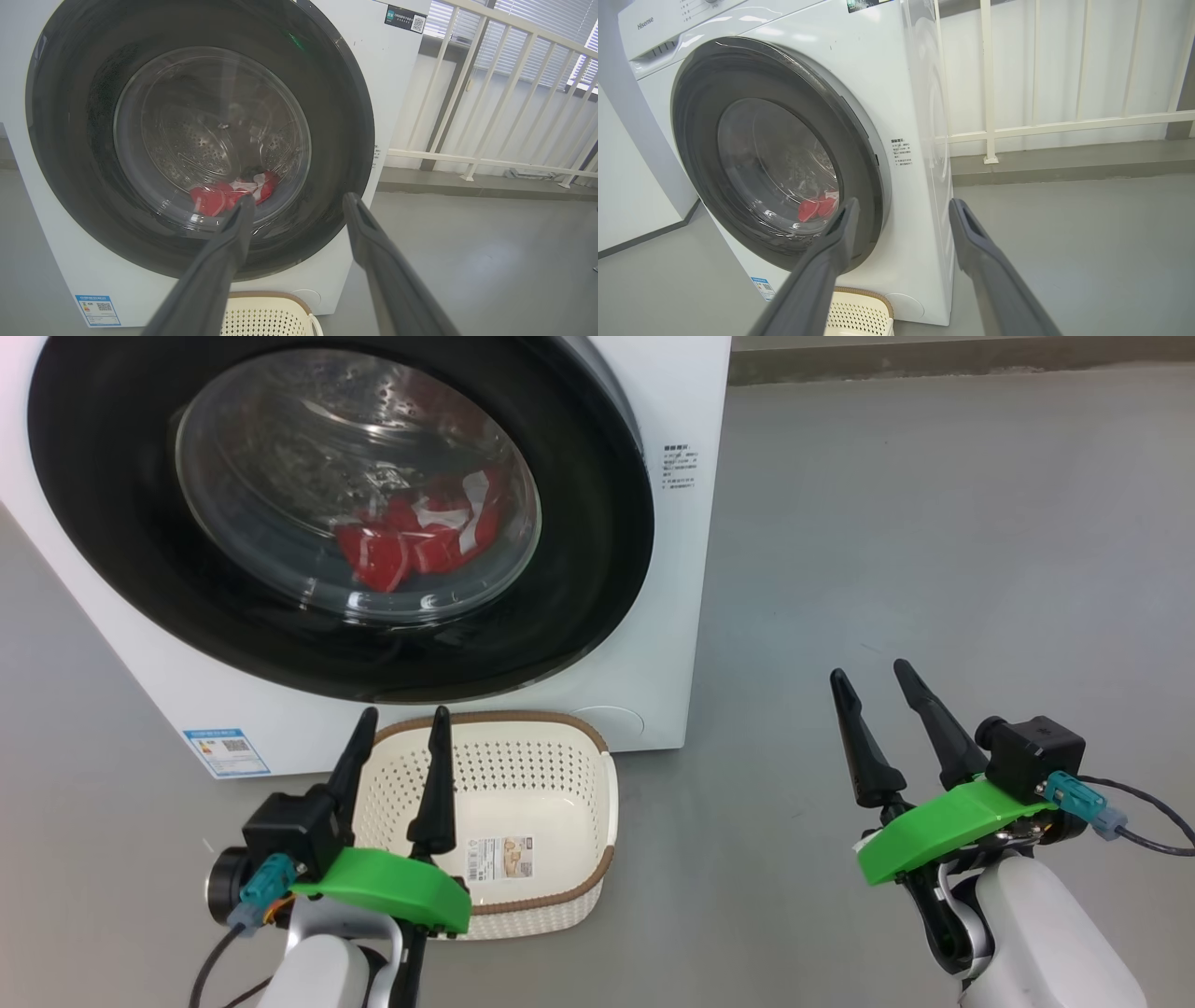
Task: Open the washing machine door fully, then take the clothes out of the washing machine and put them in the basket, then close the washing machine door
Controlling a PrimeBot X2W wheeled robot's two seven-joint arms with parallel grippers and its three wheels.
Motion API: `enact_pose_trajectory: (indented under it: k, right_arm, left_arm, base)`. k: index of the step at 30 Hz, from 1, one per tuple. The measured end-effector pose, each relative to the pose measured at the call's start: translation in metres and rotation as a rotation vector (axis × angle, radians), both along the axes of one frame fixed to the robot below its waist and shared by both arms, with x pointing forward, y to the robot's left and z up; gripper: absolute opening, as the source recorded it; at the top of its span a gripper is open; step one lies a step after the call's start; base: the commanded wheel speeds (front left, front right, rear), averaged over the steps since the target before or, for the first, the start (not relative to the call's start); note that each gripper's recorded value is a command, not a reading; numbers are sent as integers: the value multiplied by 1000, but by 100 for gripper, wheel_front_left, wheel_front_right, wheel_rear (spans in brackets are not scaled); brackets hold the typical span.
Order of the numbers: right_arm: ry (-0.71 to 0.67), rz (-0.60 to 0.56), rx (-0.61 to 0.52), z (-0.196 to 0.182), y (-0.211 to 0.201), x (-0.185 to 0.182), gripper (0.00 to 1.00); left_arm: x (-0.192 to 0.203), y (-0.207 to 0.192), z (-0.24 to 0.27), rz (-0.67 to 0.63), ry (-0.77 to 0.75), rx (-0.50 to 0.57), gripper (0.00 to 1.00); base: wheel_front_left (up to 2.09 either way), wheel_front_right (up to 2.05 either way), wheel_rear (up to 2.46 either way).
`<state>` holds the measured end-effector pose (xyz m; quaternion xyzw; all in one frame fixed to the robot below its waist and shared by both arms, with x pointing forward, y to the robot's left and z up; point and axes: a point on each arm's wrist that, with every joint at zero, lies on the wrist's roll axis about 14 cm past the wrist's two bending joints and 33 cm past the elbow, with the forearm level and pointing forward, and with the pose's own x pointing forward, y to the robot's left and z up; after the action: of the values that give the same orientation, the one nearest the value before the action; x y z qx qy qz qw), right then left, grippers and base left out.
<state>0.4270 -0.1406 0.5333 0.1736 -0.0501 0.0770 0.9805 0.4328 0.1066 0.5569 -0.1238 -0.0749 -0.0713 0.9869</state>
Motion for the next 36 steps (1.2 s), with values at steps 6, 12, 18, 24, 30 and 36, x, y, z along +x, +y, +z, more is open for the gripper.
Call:
enact_pose_trajectory:
  k: [6,12,18,24,30,36]
  right_arm:
    - [11,-2,-5,-4,-1,1,100]
    - [6,-3,-4,-2,-1,6,100]
    - [16,-9,-5,-6,-3,11,100]
    - [7,-15,-2,-4,-4,24,100]
    - [7,-9,-11,-6,-1,36,89]
    - [-1,-3,-17,-5,2,50,0]
  left_arm:
    - [1,1,-2,7,6,5,100]
    - [3,1,-6,9,13,14,100]
    - [7,2,-10,10,21,11,100]
    - [13,3,-12,11,21,8,100]
    - [20,2,-10,8,7,10,100]
    - [26,3,-14,13,14,9,100]
  base:
    - [0,0,0]
    - [0,0,0]
    - [0,0,0]
    - [0,0,0]
    - [0,0,0]
    - [0,0,0]
